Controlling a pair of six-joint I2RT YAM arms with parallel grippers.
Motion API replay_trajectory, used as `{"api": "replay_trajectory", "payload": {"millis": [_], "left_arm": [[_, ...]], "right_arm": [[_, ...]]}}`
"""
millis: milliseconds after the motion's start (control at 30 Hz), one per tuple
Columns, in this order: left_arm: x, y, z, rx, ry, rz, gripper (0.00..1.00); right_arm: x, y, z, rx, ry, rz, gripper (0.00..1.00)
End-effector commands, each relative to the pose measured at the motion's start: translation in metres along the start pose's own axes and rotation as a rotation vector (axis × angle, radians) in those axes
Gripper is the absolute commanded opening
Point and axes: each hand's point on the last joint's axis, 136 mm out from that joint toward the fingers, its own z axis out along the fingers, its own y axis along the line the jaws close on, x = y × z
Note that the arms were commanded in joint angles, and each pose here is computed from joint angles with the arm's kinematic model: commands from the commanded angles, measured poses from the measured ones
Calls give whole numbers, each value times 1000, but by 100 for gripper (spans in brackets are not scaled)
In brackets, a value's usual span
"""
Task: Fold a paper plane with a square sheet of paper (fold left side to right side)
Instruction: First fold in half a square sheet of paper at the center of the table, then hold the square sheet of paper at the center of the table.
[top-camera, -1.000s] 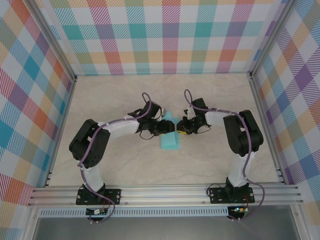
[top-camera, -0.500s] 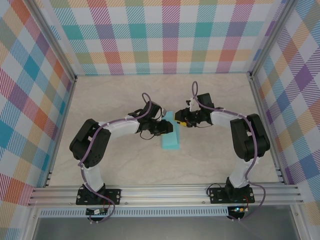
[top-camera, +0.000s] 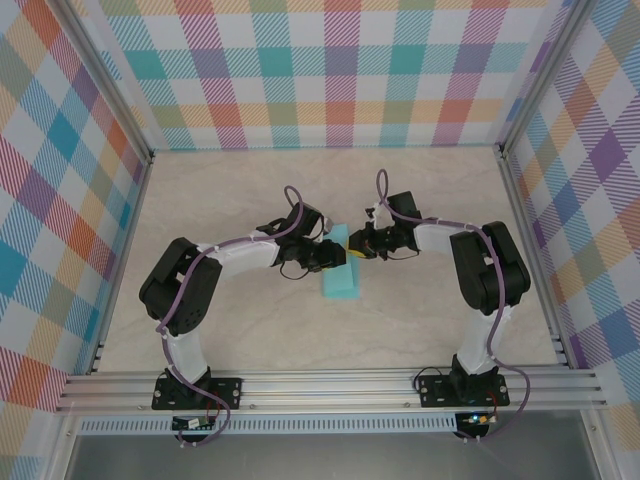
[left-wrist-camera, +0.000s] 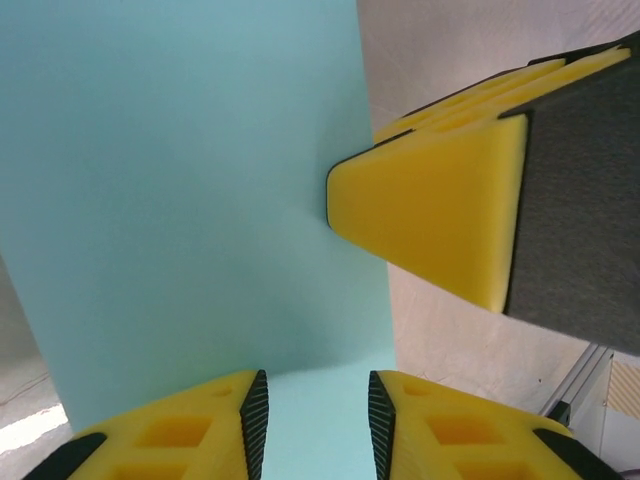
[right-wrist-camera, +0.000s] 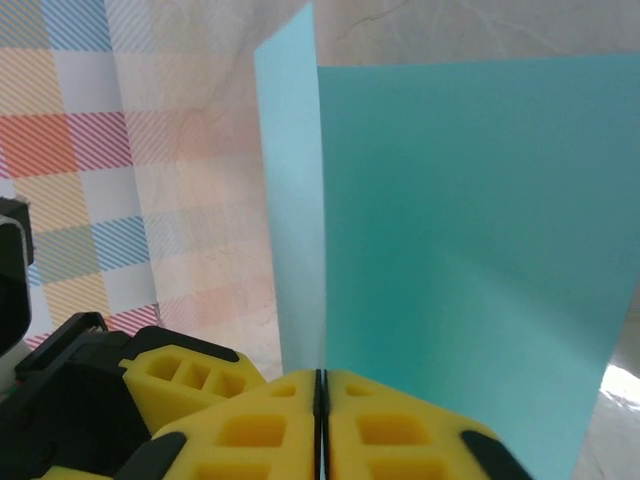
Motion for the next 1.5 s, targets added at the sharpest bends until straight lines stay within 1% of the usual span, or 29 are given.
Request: {"api": "replay_trajectory", "payload": {"millis": [0, 67, 133, 200, 267, 367, 567, 700, 800, 967, 1033, 1167, 1200, 1333, 1467], "left_arm": [[-2, -6, -10, -10, -19, 36, 37], [-4, -8, -18, -18, -37, 41, 40], [-5, -5, -26, -48, -56, 35, 46], [-7, 6, -33, -114, -85, 13, 51], [-4, 26, -37, -219, -89, -40, 54], [-3, 37, -30, -252, -79, -80, 55], [-4, 34, -5, -209, -45, -116, 55], [-5, 35, 4, -201, -36, -126, 56], [-5, 38, 8, -209, -28, -131, 53], [-1, 43, 15, -217, -6, -131, 47], [0, 46, 17, -223, -2, -132, 45], [2, 47, 20, -225, 8, -133, 44], [2, 47, 20, -225, 8, -131, 44], [1, 47, 20, -229, 10, -123, 44], [3, 49, 21, -240, 20, -125, 44]], "right_arm": [[4, -7, 2, 44, 12, -7, 3], [4, -12, 1, 74, 9, -6, 2], [5, -17, 1, 101, 10, -2, 2], [5, -23, 1, 130, 11, 2, 3], [6, -29, 1, 155, 13, 6, 3], [7, -33, 1, 174, 12, 9, 3], [8, -39, 2, 200, 19, 14, 4], [8, -39, 2, 200, 21, 15, 5], [9, -39, 2, 202, 21, 15, 6], [8, -34, -3, 210, 8, -4, 13], [5, -33, -12, 245, -24, -22, 19], [3, -35, -41, 370, -130, -70, 38], [4, -37, -46, 394, -143, -77, 40], [12, -46, -67, 497, -176, -97, 42], [20, -49, -79, 533, -197, -109, 42]]}}
